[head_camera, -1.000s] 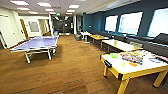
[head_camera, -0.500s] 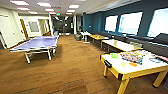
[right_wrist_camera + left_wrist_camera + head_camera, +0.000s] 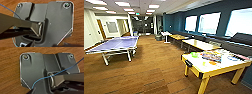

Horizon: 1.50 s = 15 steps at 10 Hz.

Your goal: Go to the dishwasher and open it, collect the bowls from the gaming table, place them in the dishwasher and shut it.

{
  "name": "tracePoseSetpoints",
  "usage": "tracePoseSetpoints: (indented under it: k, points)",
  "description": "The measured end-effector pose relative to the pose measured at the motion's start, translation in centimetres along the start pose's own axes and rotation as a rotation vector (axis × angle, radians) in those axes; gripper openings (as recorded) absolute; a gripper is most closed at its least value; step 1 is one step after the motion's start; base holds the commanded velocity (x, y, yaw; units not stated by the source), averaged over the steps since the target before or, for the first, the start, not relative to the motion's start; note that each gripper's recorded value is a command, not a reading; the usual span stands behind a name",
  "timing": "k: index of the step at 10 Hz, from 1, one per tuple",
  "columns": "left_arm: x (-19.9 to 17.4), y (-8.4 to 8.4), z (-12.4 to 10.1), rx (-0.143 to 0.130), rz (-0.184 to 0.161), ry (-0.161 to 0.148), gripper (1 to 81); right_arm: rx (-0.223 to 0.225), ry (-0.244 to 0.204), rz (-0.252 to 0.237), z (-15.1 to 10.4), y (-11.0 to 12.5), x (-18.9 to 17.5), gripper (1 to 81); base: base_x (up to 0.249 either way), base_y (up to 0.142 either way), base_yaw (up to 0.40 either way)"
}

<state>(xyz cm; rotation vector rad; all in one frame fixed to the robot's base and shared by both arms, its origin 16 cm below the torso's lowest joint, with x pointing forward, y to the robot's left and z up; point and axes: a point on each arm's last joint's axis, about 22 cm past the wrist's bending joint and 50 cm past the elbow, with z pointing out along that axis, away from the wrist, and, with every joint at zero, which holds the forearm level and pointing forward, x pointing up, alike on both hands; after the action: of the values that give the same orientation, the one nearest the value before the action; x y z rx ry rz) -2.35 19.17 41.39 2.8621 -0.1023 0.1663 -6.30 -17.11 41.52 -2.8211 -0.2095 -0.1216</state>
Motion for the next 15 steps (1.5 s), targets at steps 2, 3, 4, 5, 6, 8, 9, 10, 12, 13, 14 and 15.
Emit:
tracePoseSetpoints:
  k: [2,3,4,5,6,8,9,10,12,13,14,15]
  points:
    - [1.25,-0.48,-0.02,0.006,0.004,0.017,81.1,0.011,-0.007,0.003,0.12,-0.85,-0.6,81.1,0.0,0.0,-0.349]
    - [1.15,-0.52,-0.03,0.007,0.004,0.015,81.1,0.009,-0.007,0.002,0.1,-0.74,-0.58,81.1,0.0,0.0,-0.352]
    - [0.97,-0.41,-0.01,0.006,0.004,0.012,81.1,0.007,-0.008,0.003,0.06,-0.55,-0.62,81.1,0.0,0.0,-0.354]
    - [0.99,-0.16,0.04,0.002,0.003,0.013,81.1,0.007,-0.008,0.003,0.05,-0.51,-0.62,81.1,0.0,0.0,-0.356]
    - [1.07,-0.19,0.04,0.002,0.004,0.014,81.1,0.007,-0.008,0.002,0.06,-0.55,-0.61,81.1,0.0,0.0,-0.355]
    - [1.0,-0.19,0.03,0.002,0.003,0.013,81.1,0.007,-0.006,0.002,0.07,-0.53,-0.49,81.1,0.0,0.0,-0.356]
    - [1.08,-0.24,0.02,0.003,0.004,0.015,81.1,0.006,-0.009,0.002,0.08,-0.52,-0.43,81.1,0.0,0.0,-0.356]
    - [1.04,-0.21,0.03,0.003,0.004,0.014,81.1,0.006,-0.009,0.003,0.08,-0.52,-0.44,81.1,0.0,0.0,-0.355]
    - [1.14,-0.21,0.03,0.003,0.004,0.015,81.1,0.006,-0.013,0.003,0.08,-0.51,-0.53,81.1,0.0,0.0,-0.362]
    - [1.24,-0.22,0.04,0.003,0.004,0.016,81.1,0.006,-0.013,0.003,0.08,-0.51,-0.54,81.1,0.0,0.0,-0.362]
    - [1.21,-0.2,0.04,0.003,0.004,0.016,81.1,0.005,-0.014,0.003,0.07,-0.47,-0.55,81.1,0.0,0.0,-0.362]
    - [1.24,-0.2,0.04,0.003,0.004,0.016,81.1,0.006,-0.013,0.002,0.08,-0.51,-0.52,81.1,0.0,0.0,-0.361]
